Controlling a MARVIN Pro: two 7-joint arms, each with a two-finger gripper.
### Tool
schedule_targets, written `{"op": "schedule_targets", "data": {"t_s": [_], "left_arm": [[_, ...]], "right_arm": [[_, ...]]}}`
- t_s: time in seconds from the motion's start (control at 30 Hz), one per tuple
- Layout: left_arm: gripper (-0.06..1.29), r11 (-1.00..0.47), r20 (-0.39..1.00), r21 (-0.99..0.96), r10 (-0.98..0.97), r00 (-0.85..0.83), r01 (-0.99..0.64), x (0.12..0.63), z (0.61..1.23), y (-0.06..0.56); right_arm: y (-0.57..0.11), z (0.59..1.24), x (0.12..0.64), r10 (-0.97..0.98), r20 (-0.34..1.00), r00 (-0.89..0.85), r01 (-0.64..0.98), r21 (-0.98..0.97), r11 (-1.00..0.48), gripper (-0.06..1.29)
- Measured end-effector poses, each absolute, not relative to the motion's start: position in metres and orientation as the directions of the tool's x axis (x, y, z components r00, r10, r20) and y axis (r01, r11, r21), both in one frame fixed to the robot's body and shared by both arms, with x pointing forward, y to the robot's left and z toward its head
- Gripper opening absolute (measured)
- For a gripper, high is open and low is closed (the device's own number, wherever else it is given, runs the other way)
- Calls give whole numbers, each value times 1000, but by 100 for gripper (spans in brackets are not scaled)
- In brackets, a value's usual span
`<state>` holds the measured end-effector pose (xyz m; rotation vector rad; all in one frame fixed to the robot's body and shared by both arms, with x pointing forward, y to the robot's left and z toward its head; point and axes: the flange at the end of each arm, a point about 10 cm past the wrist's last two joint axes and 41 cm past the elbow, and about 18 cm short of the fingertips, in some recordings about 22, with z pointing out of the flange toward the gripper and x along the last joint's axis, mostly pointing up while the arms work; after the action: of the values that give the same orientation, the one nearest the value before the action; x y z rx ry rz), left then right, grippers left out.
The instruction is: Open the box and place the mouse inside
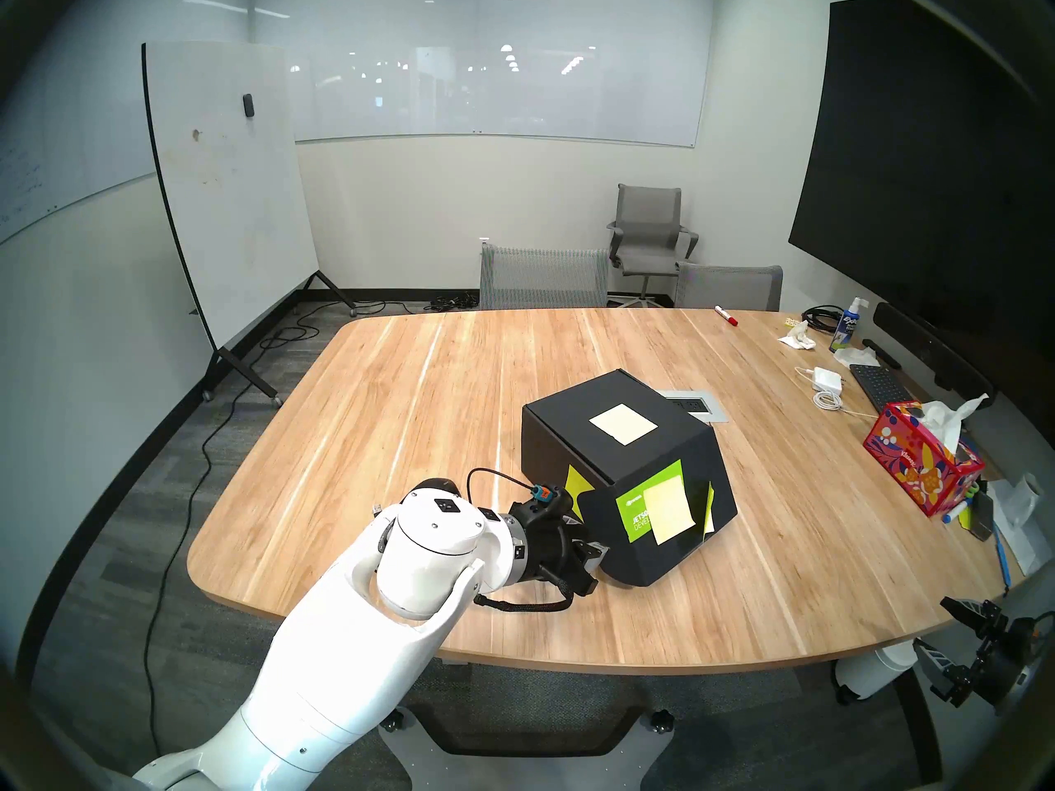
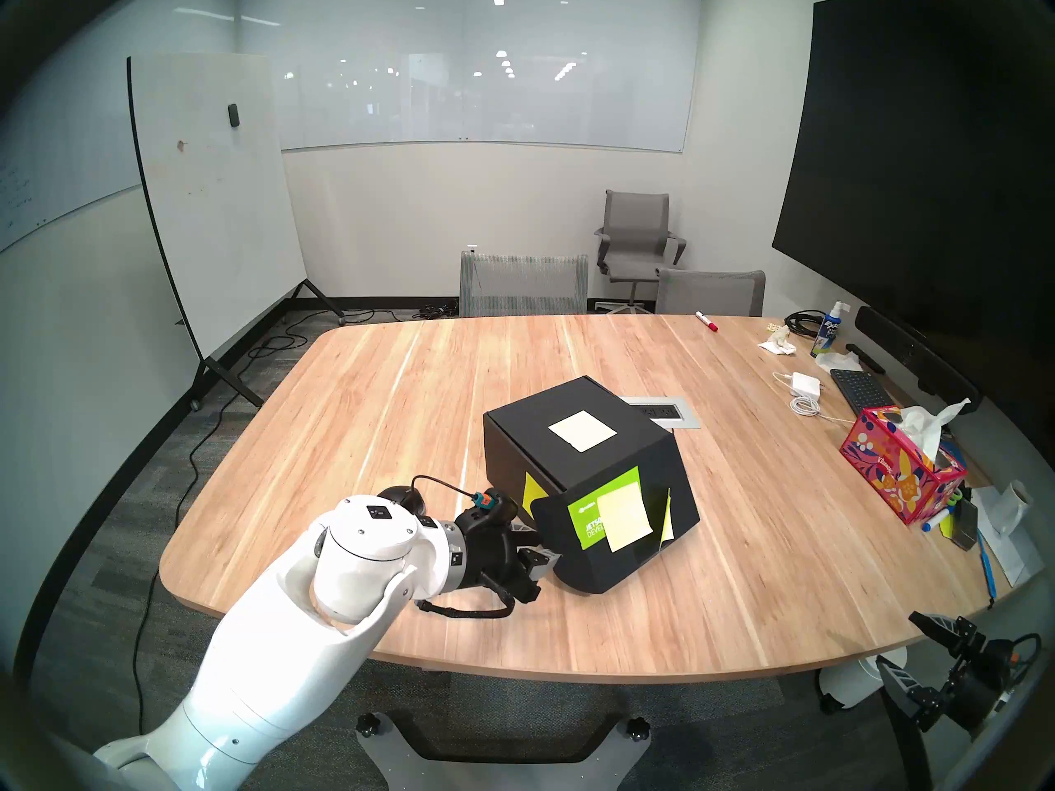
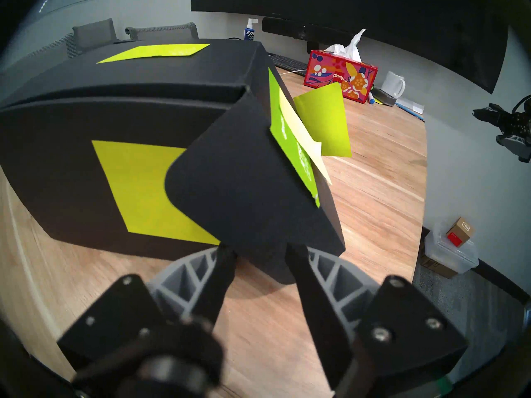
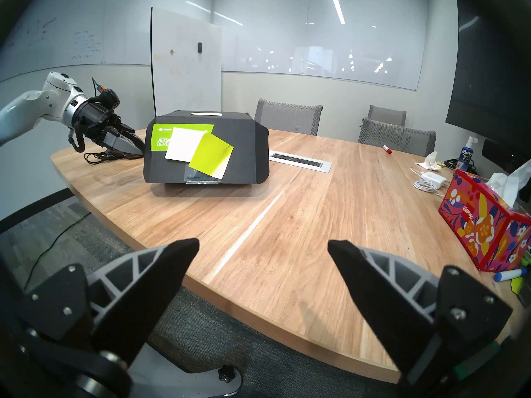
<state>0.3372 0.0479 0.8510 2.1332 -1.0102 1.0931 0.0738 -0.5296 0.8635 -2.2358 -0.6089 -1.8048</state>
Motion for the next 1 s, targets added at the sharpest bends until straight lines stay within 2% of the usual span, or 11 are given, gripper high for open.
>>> {"op": "schedule_targets", "data": {"t_s": [0.37,0.57,0.87,1.0], "left_arm": [[61,-582,827,135,-380,414,-802,337,852,50],[91,-584,825,138,-378,419,-800,338,850,48],[113,-595,826,132,-376,420,-793,339,844,40],[115,-599,827,130,-374,420,-790,339,843,37]], "right_arm": [[-530,863,74,188,968,168,437,98,-894,123],[-530,863,74,187,968,168,437,97,-894,123],[-530,863,74,187,968,168,436,97,-894,123],[-530,863,74,187,968,168,436,97,-895,123]]}}
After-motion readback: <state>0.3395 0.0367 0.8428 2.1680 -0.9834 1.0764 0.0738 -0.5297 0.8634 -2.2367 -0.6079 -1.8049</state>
